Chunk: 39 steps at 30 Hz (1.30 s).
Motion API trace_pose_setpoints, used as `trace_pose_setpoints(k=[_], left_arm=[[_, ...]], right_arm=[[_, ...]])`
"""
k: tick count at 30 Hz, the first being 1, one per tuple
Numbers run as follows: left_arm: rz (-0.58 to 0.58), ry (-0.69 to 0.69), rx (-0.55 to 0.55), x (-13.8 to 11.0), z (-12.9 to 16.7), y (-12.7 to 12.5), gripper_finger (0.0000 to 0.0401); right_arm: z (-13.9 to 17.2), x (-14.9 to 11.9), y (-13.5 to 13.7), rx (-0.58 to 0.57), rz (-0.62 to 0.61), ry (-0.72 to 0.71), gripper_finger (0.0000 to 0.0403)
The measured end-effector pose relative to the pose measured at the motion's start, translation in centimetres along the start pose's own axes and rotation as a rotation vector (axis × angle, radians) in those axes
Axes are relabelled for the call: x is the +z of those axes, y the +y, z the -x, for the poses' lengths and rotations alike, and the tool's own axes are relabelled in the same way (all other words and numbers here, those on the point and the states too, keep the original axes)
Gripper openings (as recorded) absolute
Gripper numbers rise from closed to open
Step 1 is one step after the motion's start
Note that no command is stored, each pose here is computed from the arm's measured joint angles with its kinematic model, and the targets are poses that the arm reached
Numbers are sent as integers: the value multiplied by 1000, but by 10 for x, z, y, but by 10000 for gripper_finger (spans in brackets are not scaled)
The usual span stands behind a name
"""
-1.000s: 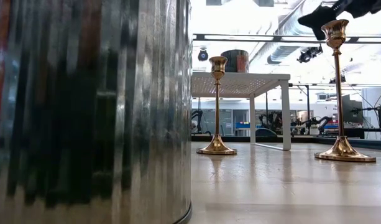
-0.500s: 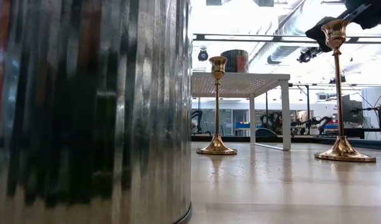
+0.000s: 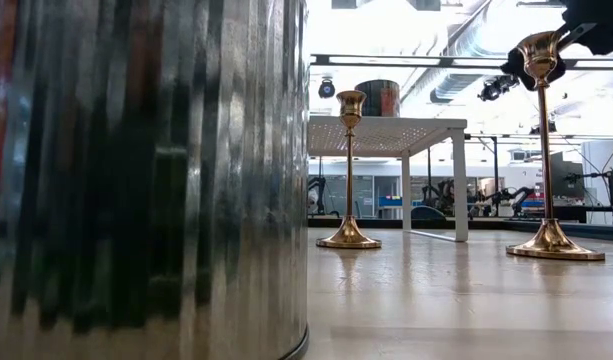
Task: Pick & Place candle stick holders
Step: Put the middle right gold holder on the shelf
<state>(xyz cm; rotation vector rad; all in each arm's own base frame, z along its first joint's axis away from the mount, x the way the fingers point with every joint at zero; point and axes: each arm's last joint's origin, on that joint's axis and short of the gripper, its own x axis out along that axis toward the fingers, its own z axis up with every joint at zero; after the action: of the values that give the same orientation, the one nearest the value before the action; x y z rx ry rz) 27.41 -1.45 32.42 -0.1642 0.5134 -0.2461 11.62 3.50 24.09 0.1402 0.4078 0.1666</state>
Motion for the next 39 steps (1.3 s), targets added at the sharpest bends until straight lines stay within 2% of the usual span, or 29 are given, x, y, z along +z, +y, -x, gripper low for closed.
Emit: trace_pose_setpoints(k=[14, 39], left_arm=[[-9, -33, -3, 3, 0, 0, 395], [-9, -34, 0, 3, 0, 0, 395]], right_arm=[[-14, -21, -3, 7, -17, -8, 376], [-18, -23, -3, 21, -51, -68, 376]])
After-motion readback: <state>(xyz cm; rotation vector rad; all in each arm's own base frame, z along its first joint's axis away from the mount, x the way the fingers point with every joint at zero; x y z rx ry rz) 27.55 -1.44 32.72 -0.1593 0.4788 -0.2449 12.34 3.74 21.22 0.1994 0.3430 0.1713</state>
